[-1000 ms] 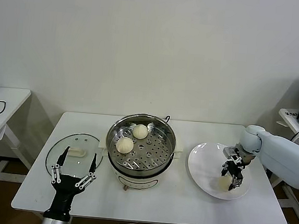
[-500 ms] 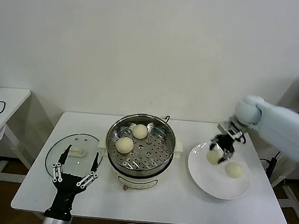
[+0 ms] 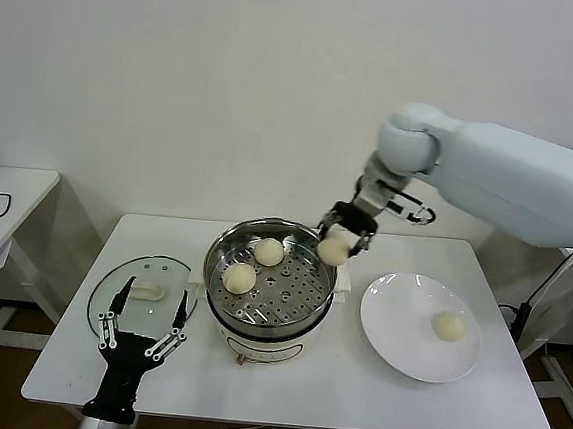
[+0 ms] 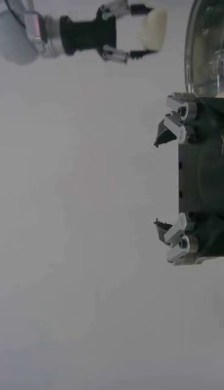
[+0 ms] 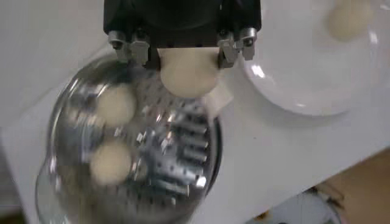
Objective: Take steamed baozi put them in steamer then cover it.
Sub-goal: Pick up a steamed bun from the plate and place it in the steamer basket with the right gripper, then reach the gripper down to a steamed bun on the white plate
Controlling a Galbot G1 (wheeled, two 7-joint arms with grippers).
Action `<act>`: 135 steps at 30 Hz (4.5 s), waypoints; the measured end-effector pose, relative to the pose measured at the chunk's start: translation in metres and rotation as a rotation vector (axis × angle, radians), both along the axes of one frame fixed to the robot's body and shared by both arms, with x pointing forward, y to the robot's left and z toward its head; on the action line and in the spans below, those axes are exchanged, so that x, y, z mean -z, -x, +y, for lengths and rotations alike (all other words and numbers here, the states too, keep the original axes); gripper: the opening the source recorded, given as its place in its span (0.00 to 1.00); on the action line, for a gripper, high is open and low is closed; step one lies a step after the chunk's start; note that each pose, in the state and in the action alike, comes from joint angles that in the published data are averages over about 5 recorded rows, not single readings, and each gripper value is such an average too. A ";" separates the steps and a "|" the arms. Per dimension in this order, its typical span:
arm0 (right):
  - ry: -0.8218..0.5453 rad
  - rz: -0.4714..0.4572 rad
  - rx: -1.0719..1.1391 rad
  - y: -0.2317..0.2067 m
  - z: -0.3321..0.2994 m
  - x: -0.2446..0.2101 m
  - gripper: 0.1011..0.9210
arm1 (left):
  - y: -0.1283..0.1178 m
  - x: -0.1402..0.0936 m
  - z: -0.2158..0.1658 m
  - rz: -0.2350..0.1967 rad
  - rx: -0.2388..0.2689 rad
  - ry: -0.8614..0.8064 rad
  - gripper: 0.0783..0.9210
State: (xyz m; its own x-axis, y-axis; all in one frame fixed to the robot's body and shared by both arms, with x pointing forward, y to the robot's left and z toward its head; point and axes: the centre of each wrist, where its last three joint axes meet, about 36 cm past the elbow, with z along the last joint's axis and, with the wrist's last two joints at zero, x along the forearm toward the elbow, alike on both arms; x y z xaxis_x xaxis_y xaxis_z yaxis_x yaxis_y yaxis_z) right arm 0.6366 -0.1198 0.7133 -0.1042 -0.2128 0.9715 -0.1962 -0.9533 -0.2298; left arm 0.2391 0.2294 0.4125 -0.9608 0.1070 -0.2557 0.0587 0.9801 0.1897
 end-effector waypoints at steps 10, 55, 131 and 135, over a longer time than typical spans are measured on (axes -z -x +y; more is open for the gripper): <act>0.066 -0.036 -0.300 0.022 0.057 0.034 0.64 | 0.001 -0.001 0.002 -0.004 -0.012 0.002 0.88; 0.034 -0.063 -0.279 0.005 0.051 0.041 0.88 | -0.002 0.002 0.006 -0.012 -0.024 0.008 0.88; 0.043 0.256 1.348 -0.043 -0.340 0.249 0.67 | 0.001 0.006 0.004 0.003 -0.022 0.007 0.88; 0.046 0.250 1.344 -0.044 -0.340 0.239 0.63 | 0.001 0.006 0.003 0.002 -0.019 0.007 0.88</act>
State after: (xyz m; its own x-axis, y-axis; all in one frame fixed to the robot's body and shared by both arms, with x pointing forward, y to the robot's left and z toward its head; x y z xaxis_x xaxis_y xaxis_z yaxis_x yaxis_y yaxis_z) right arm 0.6808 -0.4594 0.4748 -0.0247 -0.0551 0.9982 -0.9997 -0.0028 -0.0249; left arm 0.2386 0.2328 0.4067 -0.9631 0.0865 -0.2547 0.0399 0.9824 0.1826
